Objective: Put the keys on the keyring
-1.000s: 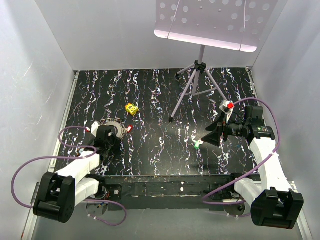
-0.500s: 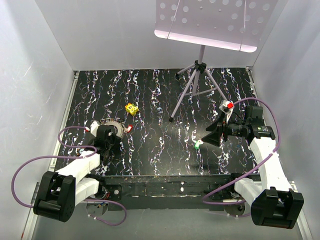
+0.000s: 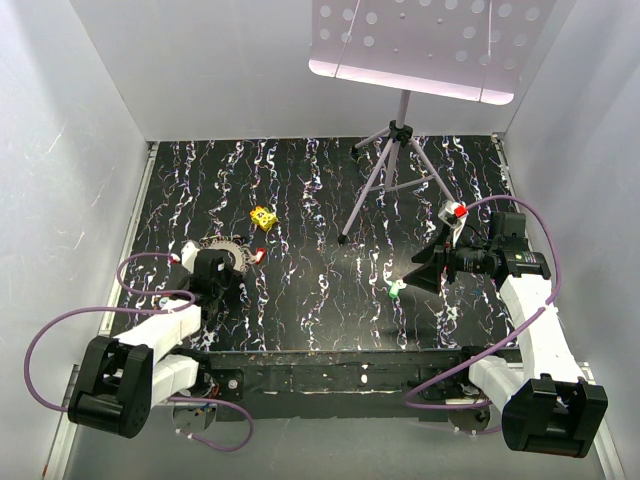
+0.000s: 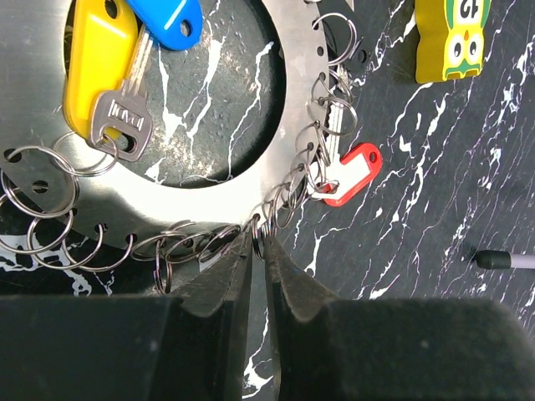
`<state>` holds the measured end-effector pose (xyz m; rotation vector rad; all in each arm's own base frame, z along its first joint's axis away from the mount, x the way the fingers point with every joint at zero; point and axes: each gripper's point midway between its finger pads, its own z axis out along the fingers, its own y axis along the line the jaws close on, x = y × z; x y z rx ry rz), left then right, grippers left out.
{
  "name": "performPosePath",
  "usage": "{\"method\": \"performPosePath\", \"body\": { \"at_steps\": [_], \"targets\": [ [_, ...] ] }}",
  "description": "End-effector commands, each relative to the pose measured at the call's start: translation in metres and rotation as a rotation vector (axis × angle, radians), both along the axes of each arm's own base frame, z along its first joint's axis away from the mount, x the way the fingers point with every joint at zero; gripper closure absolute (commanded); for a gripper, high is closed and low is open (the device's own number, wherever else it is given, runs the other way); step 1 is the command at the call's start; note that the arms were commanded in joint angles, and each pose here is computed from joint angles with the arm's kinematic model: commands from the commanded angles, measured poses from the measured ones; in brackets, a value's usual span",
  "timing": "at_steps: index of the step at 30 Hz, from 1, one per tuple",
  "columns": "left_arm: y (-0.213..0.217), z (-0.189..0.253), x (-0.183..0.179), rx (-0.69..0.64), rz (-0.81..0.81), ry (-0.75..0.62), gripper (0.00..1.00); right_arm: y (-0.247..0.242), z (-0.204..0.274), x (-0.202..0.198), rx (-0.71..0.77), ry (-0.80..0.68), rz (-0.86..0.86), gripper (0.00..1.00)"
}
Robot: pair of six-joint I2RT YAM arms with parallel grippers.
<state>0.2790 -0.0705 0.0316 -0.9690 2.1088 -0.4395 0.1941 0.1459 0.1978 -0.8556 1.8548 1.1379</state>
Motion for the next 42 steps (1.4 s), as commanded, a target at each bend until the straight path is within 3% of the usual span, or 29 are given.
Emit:
{"method": "performPosePath", "body": {
  "at_steps": [1, 8, 17, 42],
  "targets": [
    [0.003, -0.005, -0.002, 0.01, 0.019, 0.004, 0.89, 0.002, 0.016, 0.003, 0.008, -0.059, 0.022, 0.14],
    [0.004, -0.004, -0.001, 0.009, 0.02, -0.007, 1.0, 0.002, 0.016, 0.003, 0.006, -0.059, 0.023, 0.14],
    [0.0, 0.013, -0.001, 0.006, -0.02, -0.051, 1.0, 0.002, 0.016, 0.003, 0.004, -0.062, 0.022, 0.14],
    [-0.032, 0.079, -0.029, -0.026, -0.295, -0.016, 1.0, 0.003, 0.016, 0.002, 0.006, -0.06, 0.031, 0.14]
  ]
}}
